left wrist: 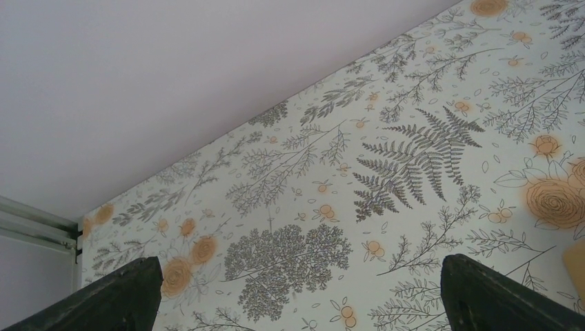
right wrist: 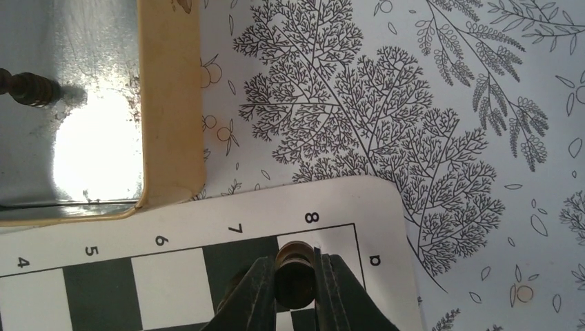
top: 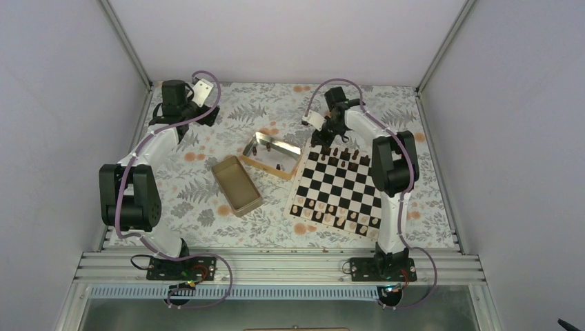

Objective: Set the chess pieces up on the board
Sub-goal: Place the chess piece on the chessboard, then pick up the chess piece from the storage box.

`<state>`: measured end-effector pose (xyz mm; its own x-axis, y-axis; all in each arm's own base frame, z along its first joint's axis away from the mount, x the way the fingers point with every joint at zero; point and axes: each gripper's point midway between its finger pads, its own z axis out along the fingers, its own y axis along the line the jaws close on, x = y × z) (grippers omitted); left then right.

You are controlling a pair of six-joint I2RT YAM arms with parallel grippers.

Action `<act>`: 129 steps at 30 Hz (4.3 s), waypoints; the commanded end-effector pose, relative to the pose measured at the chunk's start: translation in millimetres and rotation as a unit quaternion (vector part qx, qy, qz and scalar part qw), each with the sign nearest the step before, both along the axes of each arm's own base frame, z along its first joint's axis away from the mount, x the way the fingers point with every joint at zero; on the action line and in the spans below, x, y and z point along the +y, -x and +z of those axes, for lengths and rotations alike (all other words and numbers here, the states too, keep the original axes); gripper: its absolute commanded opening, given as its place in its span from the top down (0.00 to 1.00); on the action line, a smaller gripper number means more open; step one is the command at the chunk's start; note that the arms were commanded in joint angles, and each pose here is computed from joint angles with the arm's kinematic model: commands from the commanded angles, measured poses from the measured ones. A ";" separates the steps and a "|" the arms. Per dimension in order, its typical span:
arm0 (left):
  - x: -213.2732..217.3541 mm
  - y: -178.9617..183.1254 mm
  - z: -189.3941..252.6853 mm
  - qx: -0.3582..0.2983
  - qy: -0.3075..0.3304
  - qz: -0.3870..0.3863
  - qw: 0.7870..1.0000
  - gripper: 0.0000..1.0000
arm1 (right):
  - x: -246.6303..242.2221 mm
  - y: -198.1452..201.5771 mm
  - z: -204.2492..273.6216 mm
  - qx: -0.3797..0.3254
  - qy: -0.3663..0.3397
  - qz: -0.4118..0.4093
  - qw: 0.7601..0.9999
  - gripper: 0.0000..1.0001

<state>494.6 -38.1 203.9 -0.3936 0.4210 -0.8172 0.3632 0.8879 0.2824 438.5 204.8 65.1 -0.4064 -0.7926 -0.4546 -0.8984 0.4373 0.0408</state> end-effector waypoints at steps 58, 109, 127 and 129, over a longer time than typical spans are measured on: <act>-3.6 1.9 19.2 -0.016 0.007 -0.005 1.000 0.00 | -16.4 -7.3 -29.4 0.020 0.022 -0.005 1.000 0.83; -8.5 10.6 41.5 -0.036 0.016 -0.018 0.999 0.00 | 217.0 23.9 22.6 -0.087 -0.087 0.170 0.978 0.61; -7.0 11.2 40.9 -0.040 0.014 -0.017 0.999 0.00 | 222.0 14.8 -21.4 -0.075 -0.065 0.166 0.981 0.58; -6.5 11.2 40.7 -0.041 0.014 -0.016 0.999 0.00 | 221.8 15.1 -25.2 -0.072 -0.063 0.166 0.981 0.58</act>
<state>484.6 -43.0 224.9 -0.3613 0.4189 -0.8331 0.3757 0.8831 0.2811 422.8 418.6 45.2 -0.0706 -0.8018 -0.5934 -0.9907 0.1258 -0.0521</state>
